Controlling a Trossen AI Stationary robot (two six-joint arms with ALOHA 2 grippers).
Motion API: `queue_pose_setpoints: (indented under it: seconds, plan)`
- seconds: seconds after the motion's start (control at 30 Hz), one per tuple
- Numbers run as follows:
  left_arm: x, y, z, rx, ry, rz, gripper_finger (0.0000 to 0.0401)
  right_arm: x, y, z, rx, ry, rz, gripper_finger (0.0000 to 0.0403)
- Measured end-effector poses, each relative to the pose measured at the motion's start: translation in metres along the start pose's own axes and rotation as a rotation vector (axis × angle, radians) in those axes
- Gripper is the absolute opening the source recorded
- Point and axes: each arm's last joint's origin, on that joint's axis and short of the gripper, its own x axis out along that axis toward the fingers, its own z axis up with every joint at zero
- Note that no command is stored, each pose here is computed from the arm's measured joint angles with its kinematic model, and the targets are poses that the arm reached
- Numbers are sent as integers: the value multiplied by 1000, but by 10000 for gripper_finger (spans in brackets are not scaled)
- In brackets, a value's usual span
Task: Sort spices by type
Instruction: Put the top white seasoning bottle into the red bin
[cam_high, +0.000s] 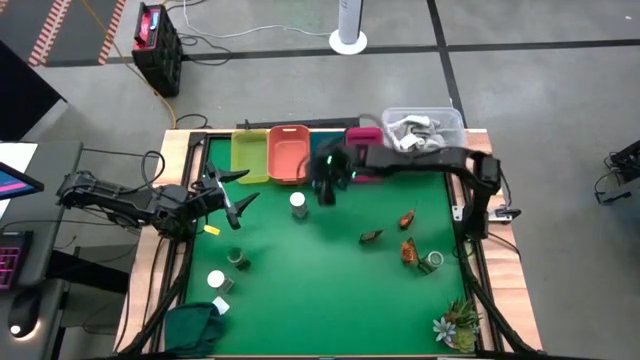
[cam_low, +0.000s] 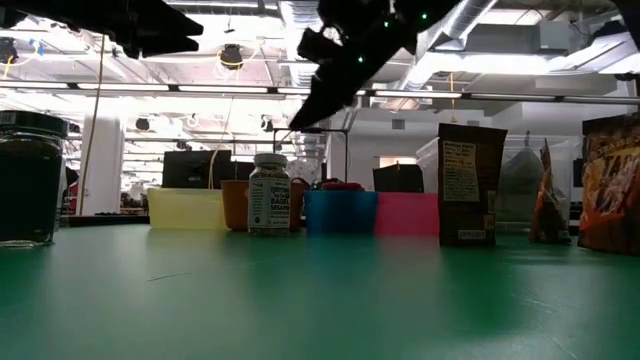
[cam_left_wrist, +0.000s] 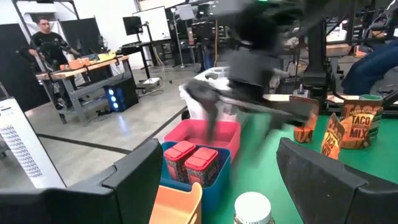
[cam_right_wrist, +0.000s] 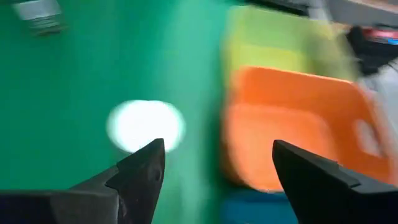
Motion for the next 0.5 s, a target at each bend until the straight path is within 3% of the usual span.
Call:
queue_pose_setpoints:
  seconds: [0.1,0.27,0.5]
  plan:
    - [0,0,0,-11,1,-1,302,9,21,12,9,-80,25,323]
    - [0,0,-1,-18,5,-8,302,19,42,16,20,-92,64,323]
    - [0,0,-1,-18,5,-7,302,49,48,5,72,-90,75,323]
